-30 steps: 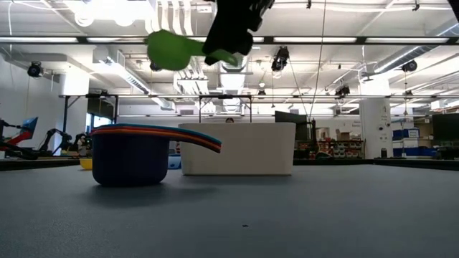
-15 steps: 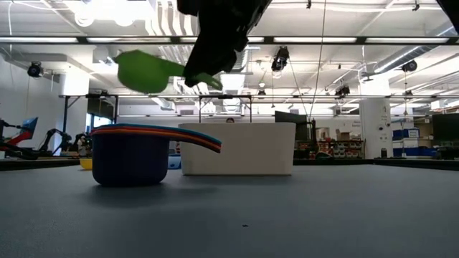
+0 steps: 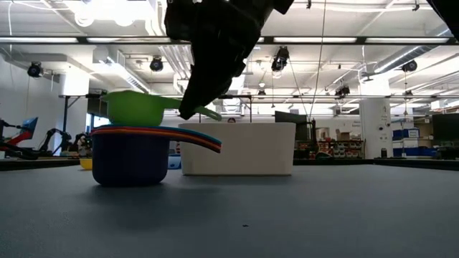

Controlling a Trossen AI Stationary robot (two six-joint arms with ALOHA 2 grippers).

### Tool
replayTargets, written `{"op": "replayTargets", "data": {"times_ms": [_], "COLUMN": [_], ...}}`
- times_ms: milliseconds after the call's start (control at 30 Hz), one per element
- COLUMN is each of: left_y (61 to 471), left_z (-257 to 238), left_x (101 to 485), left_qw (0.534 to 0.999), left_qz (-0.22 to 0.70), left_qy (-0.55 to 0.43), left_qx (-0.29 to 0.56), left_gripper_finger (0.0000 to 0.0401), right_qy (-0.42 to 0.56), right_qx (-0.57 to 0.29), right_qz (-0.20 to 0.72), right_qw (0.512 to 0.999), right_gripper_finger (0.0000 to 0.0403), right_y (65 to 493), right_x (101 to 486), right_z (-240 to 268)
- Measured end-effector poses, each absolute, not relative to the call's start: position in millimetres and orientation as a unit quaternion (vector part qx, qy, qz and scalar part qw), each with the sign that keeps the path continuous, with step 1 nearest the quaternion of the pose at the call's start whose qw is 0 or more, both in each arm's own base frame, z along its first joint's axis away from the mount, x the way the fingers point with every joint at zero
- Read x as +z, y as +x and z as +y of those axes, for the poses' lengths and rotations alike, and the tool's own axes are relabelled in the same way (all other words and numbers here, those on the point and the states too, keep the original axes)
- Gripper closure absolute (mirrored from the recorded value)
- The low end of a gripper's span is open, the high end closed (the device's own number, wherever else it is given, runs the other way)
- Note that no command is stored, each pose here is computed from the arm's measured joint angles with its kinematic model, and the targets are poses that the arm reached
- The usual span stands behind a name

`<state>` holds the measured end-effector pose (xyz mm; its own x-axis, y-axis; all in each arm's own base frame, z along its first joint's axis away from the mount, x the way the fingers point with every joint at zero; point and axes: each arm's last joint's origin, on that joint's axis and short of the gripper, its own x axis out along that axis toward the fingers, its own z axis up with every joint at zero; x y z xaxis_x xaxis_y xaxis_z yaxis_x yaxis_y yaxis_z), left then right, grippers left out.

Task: Nest measuring cups in basket
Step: Stack the green measuring cup on the light blue measuring cup, then stack the dark blue measuring cup on the green measuring cup

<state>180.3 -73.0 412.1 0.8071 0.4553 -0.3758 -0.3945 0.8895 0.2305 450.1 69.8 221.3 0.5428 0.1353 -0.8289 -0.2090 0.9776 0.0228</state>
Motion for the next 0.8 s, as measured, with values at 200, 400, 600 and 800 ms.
{"op": "replayTargets", "data": {"times_ms": [200,400,600,800], "left_y": [180.3,180.3,180.4,180.5], "left_z": [-73.0,-73.0,-73.0,-73.1], "left_x": [412.1,412.1,412.1,411.6], "left_qw": [0.948,0.948,0.948,0.948], "left_qz": [0.215,0.215,0.215,0.216], "left_qy": [0.071,0.071,0.071,0.071], "left_qx": [0.224,0.224,0.224,0.224], "left_gripper_finger": [0.0401,0.0401,0.0401,0.0401], "right_qy": [-0.04,-0.039,-0.039,-0.039], "right_qx": [0.098,0.098,0.098,0.098], "right_qz": [0.468,0.467,0.467,0.465], "right_qw": [0.878,0.878,0.878,0.879], "right_gripper_finger": [0.0243,0.0241,0.0214,0.019], "right_y": [450.4,450.5,450.6,450.9], "right_x": [220.7,220.7,220.8,221.0], "right_z": [69.8,69.8,69.9,69.9]}}
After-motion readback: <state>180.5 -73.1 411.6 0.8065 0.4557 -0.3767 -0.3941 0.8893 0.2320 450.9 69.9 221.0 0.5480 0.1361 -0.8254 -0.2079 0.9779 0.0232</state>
